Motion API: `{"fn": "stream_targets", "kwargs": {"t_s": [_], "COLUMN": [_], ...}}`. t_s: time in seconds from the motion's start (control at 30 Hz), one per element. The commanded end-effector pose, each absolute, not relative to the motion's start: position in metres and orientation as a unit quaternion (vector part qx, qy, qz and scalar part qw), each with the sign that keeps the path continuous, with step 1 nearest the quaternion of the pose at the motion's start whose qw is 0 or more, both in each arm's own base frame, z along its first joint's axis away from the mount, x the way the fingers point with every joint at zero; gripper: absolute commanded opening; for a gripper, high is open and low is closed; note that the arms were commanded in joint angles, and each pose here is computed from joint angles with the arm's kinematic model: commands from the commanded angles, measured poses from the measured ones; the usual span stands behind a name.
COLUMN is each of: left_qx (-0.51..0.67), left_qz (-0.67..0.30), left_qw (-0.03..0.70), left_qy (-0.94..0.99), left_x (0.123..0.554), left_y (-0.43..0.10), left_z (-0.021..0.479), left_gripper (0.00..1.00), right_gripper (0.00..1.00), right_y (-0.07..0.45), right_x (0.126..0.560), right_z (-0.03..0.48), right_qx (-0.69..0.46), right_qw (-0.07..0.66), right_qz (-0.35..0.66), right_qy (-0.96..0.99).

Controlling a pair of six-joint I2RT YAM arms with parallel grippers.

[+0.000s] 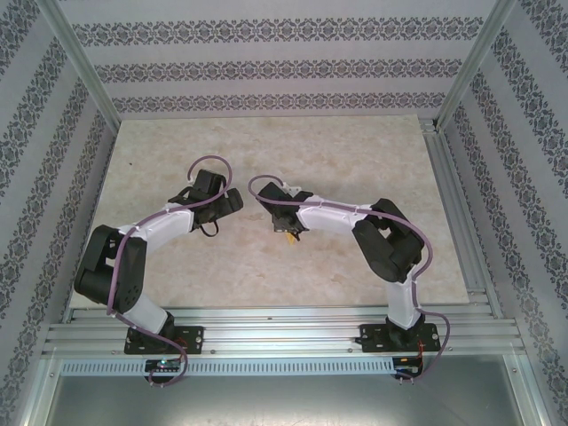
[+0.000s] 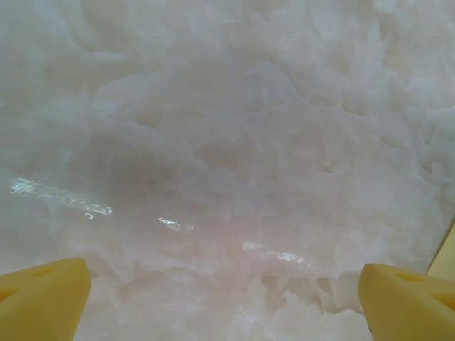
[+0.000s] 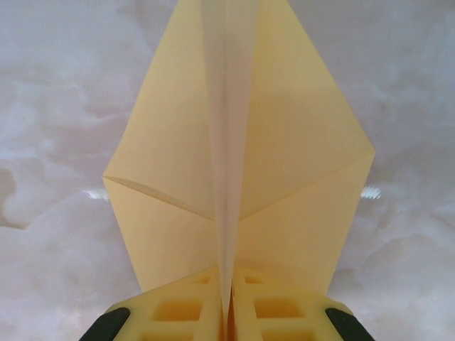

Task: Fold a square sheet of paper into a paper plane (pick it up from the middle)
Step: Move the paper plane to the top-center of the table.

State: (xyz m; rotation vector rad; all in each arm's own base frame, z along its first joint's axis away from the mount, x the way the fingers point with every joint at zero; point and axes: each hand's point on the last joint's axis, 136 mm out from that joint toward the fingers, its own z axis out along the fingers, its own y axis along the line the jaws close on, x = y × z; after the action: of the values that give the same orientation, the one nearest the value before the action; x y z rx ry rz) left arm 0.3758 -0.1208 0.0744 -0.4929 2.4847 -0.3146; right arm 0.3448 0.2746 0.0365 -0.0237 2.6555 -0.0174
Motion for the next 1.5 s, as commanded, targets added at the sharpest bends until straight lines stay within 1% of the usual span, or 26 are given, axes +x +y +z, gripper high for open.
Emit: {"fn": "stream_targets", "kwargs": {"t_s": [0.0,0.27,0.4,0.5,0.63,0.83,1.07,1.2,1.33,1.4,1.47], "left_qx": [-0.188,-0.193,-0.192,-0.191,-0.19,-0.189,-0.187,-0.187,-0.189,-0.191,-0.192], "left_qz": [-0.089,-0.068,-0.072,-0.075,-0.082,-0.086,-0.086,-0.085,-0.083,-0.083,-0.083], "left_qw": [0.323,0.341,0.342,0.341,0.338,0.332,0.33,0.332,0.338,0.342,0.347], "left_qy": [0.923,0.917,0.917,0.918,0.918,0.92,0.921,0.921,0.918,0.916,0.914], "left_x": [0.376,0.365,0.364,0.364,0.365,0.366,0.367,0.368,0.37,0.371,0.372], "left_y": [-0.101,-0.078,-0.077,-0.079,-0.082,-0.084,-0.085,-0.085,-0.084,-0.083,-0.083], "left_z": [0.097,0.111,0.113,0.113,0.112,0.109,0.109,0.112,0.118,0.124,0.129], "left_gripper": [1.0,1.0,1.0,1.0,1.0,1.0,1.0,1.0,1.0,1.0,1.0], "right_gripper": [0.11,0.1,0.1,0.1,0.1,0.11,0.16,0.19,0.23,0.28,0.35], "right_y": [0.279,0.287,0.283,0.281,0.283,0.284,0.285,0.286,0.288,0.291,0.289], "right_x": [0.377,0.433,0.46,0.472,0.482,0.484,0.477,0.479,0.48,0.476,0.471], "right_z": [0.067,0.075,0.072,0.065,0.052,0.032,0.015,0.033,0.075,0.1,0.124], "right_qx": [-0.018,-0.026,-0.03,-0.027,-0.035,-0.042,-0.039,-0.037,-0.034,-0.036,-0.036], "right_qw": [0.285,0.314,0.326,0.323,0.317,0.288,0.25,0.258,0.285,0.293,0.305], "right_qz": [0.018,0.049,0.035,0.025,0.022,0.02,0.02,0.023,0.041,0.061,0.076], "right_qy": [0.958,0.948,0.944,0.946,0.947,0.957,0.967,0.965,0.957,0.953,0.948]}}
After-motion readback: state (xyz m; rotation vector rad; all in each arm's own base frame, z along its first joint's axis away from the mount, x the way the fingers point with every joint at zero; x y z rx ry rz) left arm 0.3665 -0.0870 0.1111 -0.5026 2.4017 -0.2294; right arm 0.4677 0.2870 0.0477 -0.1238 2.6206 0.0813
